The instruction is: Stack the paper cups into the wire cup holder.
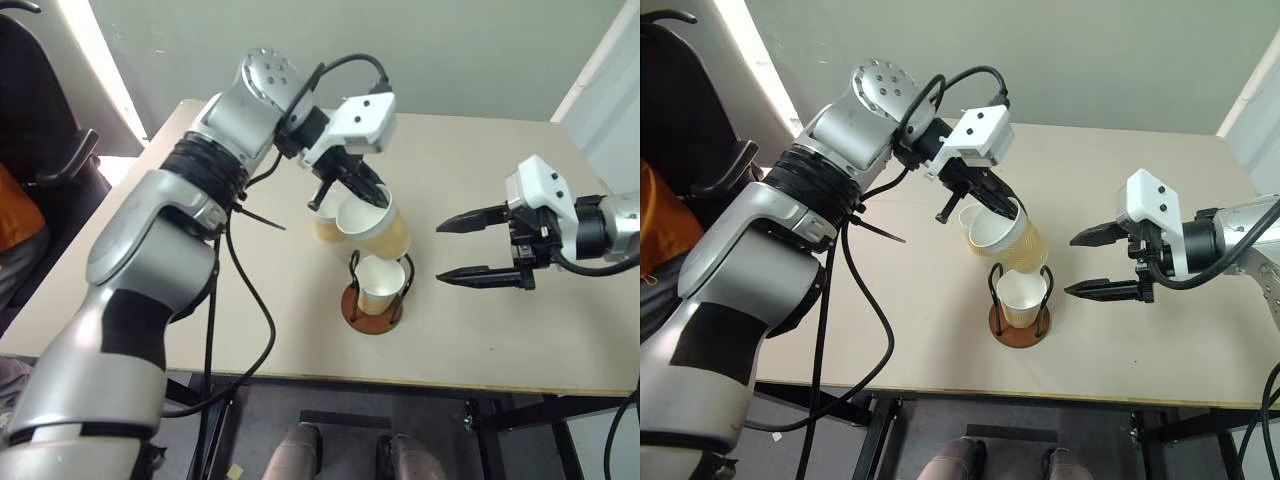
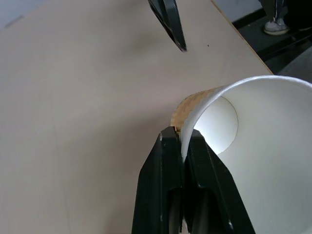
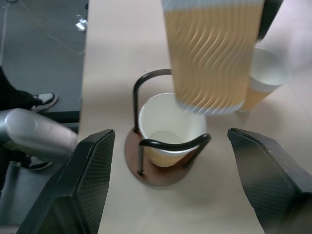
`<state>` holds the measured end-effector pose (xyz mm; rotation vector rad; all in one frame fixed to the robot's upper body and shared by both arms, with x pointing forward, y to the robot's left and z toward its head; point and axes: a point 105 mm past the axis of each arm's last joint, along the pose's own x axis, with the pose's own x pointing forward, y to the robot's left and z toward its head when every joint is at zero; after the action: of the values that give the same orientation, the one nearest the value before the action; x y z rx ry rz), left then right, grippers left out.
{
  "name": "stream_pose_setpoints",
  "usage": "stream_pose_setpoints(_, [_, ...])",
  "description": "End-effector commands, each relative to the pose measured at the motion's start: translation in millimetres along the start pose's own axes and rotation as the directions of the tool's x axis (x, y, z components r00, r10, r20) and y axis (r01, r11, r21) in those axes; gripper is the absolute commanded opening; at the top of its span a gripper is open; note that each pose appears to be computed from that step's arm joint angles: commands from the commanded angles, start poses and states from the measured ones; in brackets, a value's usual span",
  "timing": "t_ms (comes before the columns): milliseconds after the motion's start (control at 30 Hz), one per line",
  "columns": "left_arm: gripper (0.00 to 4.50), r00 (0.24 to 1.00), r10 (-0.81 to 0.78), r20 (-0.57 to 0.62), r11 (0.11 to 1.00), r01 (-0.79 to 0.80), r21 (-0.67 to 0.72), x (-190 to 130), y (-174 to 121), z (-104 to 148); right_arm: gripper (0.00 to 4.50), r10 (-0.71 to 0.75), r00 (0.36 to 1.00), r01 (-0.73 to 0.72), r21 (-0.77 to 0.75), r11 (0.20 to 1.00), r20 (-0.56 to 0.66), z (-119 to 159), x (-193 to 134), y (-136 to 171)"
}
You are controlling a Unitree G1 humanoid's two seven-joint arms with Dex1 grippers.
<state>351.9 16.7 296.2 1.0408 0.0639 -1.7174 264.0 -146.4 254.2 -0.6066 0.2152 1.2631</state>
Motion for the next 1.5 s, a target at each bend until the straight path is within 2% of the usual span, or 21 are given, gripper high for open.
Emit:
stream_pose_setpoints(33, [0.04, 0.999, -0.054, 0.006, 0.997, 0.054, 0.053, -0.3, -2.9, 11.8, 3.85, -0.038, 0.999, 0.038, -0.032, 0.999, 0.009, 8.8, -6.4, 4.0])
stream_pose_setpoints(167, [0.04, 0.995, -0.092, -0.031, 0.995, 0.093, 0.037, 9.3, -7.3, 0.6, 3.85, -0.044, 0.999, 0.044, -0.015, 0.999, 0.013, 6.7, -4.6, 9.6])
stream_pose_setpoints(333, [0.04, 0.994, -0.109, -0.002, 0.992, 0.109, 0.066, 11.9, -7.9, 10.3, 3.85, -0.066, 0.998, 0.066, -0.002, 0.998, -0.001, 3.4, -5.7, 10.5])
stream_pose_setpoints(567, [0.04, 0.985, -0.158, -0.068, 0.982, 0.164, 0.097, 23.7, -12.6, 2.6, 3.85, -0.08, 0.997, 0.08, 0.003, 0.997, 0.006, 4.2, -4.8, 12.2])
stream_pose_setpoints(700, [0.04, 0.969, -0.187, -0.161, 0.967, 0.211, 0.141, 32.0, -14.3, -6.4, 3.85, -0.096, 0.995, 0.096, 0.006, 0.995, 0.0, 3.2, -6.3, 12.7])
stream_pose_setpoints(1100, [0.04, 0.967, -0.186, -0.176, 0.958, 0.219, 0.188, 41.4, -8.5, -1.1, 3.85, -0.118, 0.993, 0.118, 0.018, 0.993, -0.016, 0.4, -4.7, 19.6])
stream_pose_setpoints(1200, [0.72, 0.967, -0.189, -0.17, 0.957, 0.22, 0.19, 42.2, -9.2, -0.8, 3.85, -0.119, 0.993, 0.12, 0.016, 0.993, -0.016, 0.8, -4.9, 18.7])
stream_pose_setpoints(1333, [2.08, 0.97, -0.173, -0.168, 0.957, 0.206, 0.203, 39.1, -8.0, -1.0, 3.85, -0.11, 0.994, 0.11, 0.006, 0.994, -0.014, 1.5, -2.6, 15.8])
stream_pose_setpoints(1500, [2.08, 0.991, -0.046, -0.128, 0.99, 0.062, 0.123, 16.0, 7.9, -3.8, 3.85, -0.086, 0.996, 0.086, -0.007, 0.996, -0.006, 2.8, 0.1, 12.0])
